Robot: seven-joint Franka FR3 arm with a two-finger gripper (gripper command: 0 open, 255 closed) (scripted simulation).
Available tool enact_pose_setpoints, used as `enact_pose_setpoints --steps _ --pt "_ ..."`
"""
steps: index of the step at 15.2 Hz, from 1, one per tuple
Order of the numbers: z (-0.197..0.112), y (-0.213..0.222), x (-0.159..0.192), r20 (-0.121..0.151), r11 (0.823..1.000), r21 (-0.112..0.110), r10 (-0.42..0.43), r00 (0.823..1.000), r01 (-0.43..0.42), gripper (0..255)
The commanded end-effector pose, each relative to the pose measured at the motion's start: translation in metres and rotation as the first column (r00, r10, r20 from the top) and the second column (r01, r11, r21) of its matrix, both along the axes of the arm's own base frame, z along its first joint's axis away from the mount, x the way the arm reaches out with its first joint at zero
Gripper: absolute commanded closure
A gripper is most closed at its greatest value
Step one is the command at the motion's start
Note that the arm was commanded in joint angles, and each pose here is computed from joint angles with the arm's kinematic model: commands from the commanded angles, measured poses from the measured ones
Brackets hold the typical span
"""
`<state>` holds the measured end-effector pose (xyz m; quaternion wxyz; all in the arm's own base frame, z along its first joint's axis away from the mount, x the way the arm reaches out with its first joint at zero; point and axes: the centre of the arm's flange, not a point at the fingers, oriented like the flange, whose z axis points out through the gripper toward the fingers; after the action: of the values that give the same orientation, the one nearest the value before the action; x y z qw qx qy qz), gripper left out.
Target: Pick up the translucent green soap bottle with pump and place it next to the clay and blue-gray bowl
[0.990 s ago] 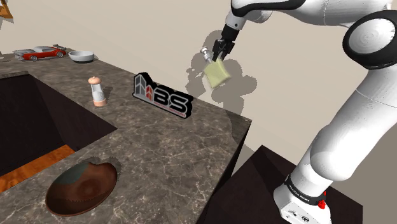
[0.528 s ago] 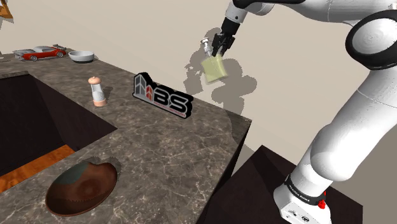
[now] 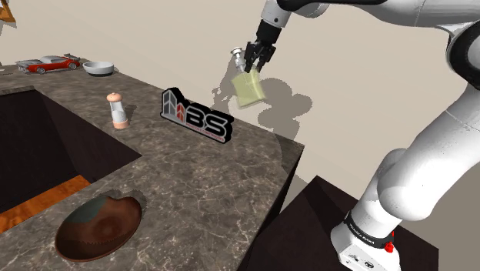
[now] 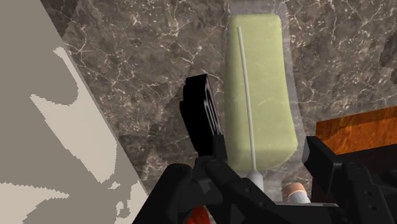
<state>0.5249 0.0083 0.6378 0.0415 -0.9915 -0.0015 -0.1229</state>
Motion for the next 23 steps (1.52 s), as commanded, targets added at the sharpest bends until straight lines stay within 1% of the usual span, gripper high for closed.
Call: enact_pose_setpoints --steps 1,23 --pt "0.001 0.025 -0.006 0.001 1.0 0.0 -0.001 1.0 0.001 255" --pt "0.003 0.305 -0.083 0.001 1.0 0.0 -0.001 1.0 0.001 255"
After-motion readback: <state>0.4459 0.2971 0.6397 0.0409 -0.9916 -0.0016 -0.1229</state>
